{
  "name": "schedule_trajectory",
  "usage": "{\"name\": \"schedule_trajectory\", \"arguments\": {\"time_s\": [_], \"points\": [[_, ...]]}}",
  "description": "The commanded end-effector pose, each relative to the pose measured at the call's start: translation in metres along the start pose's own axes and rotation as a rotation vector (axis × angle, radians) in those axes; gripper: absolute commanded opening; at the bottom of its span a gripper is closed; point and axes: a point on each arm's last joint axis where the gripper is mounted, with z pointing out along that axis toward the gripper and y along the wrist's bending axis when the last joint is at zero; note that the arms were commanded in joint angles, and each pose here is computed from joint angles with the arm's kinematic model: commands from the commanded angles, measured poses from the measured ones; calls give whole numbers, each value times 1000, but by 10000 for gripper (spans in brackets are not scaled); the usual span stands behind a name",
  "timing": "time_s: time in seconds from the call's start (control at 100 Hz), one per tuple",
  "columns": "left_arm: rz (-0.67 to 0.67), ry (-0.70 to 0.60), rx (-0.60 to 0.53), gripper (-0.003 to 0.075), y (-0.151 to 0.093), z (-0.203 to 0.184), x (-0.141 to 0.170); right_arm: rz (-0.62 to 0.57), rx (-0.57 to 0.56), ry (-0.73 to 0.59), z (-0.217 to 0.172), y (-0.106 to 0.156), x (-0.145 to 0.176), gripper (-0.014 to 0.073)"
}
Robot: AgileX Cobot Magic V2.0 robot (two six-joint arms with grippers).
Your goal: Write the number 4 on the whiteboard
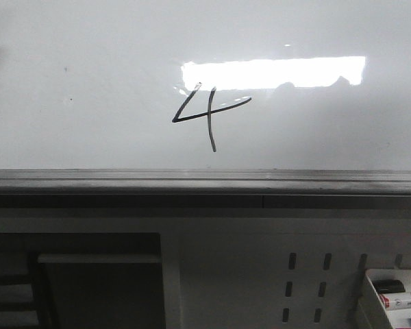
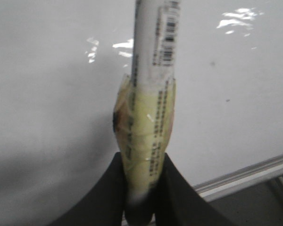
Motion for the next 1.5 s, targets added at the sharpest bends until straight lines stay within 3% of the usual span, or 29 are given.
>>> {"name": "schedule_trajectory", "arguments": {"time_s": [0.0, 0.77, 0.89, 1.1, 1.15, 1.24, 1.37, 1.49], "points": [[-82, -90, -61, -20, 12, -2, -11, 5, 45, -56, -6, -3, -4, 351], [-164, 56, -72, -11, 26, 43, 3, 12, 26, -26, 3, 0, 3, 351], [-165, 54, -75, 63, 27, 44, 3, 12, 26, -26, 3, 0, 3, 351], [-159, 43, -73, 335, 26, 42, -2, 16, 30, -31, 3, 0, 3, 351], [-149, 42, -70, 366, 27, 41, -5, 24, 33, -29, 3, -1, 3, 350], [-89, 73, -45, 379, 24, 34, -13, 79, 78, -9, 0, -4, 6, 341], [1, 82, -9, 379, 16, 8, -35, 263, 196, 29, -11, -14, 17, 341], [68, 71, -54, 378, 13, -25, -47, 403, 319, 61, -24, -21, 31, 341]]}}
